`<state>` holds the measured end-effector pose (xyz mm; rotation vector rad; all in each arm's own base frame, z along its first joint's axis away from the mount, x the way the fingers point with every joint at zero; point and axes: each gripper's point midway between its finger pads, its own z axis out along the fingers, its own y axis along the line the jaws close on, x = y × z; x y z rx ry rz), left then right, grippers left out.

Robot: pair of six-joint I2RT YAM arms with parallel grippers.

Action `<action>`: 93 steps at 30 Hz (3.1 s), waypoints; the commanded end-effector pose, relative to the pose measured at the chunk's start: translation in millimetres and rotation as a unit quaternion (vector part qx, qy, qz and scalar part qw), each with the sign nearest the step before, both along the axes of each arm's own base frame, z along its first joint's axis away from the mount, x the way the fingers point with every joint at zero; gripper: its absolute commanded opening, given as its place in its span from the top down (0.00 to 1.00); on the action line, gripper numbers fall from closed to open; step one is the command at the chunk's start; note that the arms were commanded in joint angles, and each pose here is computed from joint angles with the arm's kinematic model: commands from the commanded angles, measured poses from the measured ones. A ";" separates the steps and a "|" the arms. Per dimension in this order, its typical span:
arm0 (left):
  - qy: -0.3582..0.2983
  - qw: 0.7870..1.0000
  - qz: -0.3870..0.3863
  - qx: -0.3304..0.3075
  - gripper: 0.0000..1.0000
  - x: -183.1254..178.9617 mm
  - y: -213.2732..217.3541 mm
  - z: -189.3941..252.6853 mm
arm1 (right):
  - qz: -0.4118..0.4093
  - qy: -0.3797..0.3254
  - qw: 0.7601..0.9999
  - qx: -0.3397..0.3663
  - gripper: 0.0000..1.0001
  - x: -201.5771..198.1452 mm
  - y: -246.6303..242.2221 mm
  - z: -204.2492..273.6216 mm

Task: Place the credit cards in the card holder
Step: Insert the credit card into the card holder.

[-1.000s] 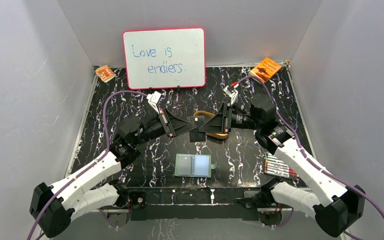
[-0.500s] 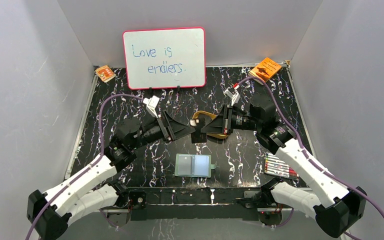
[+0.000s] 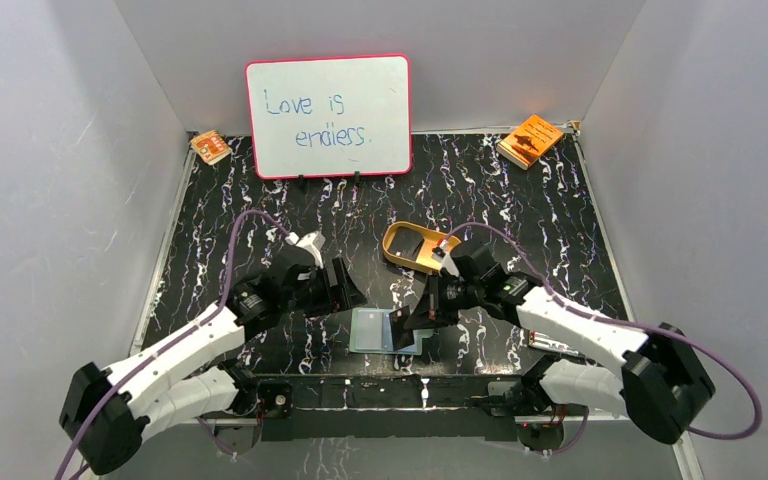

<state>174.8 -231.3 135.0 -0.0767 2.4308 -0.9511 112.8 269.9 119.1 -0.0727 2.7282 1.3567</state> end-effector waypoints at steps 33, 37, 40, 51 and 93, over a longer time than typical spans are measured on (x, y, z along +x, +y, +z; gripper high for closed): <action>0.111 0.986 0.016 0.121 0.46 -21.8 29.0 -99.3 | -0.008 0.014 1.000 -0.025 1.00 25.9 27.9 -63.8; 0.118 0.985 0.014 0.123 0.47 -24.4 29.4 -103.8 | -0.007 0.013 1.000 -0.022 1.00 26.8 29.2 -63.3; 0.122 0.985 0.011 0.125 0.48 -25.9 29.4 -107.0 | -0.004 0.013 1.000 -0.022 1.00 26.4 29.8 -65.1; 0.142 0.982 -0.005 0.127 0.61 -30.9 25.3 -118.5 | -0.003 -0.008 1.000 -0.006 1.00 29.4 32.8 -56.8; 0.162 0.977 -0.017 0.138 0.88 -36.5 25.3 -133.5 | 0.006 0.001 1.000 -0.029 1.00 25.1 38.1 -82.9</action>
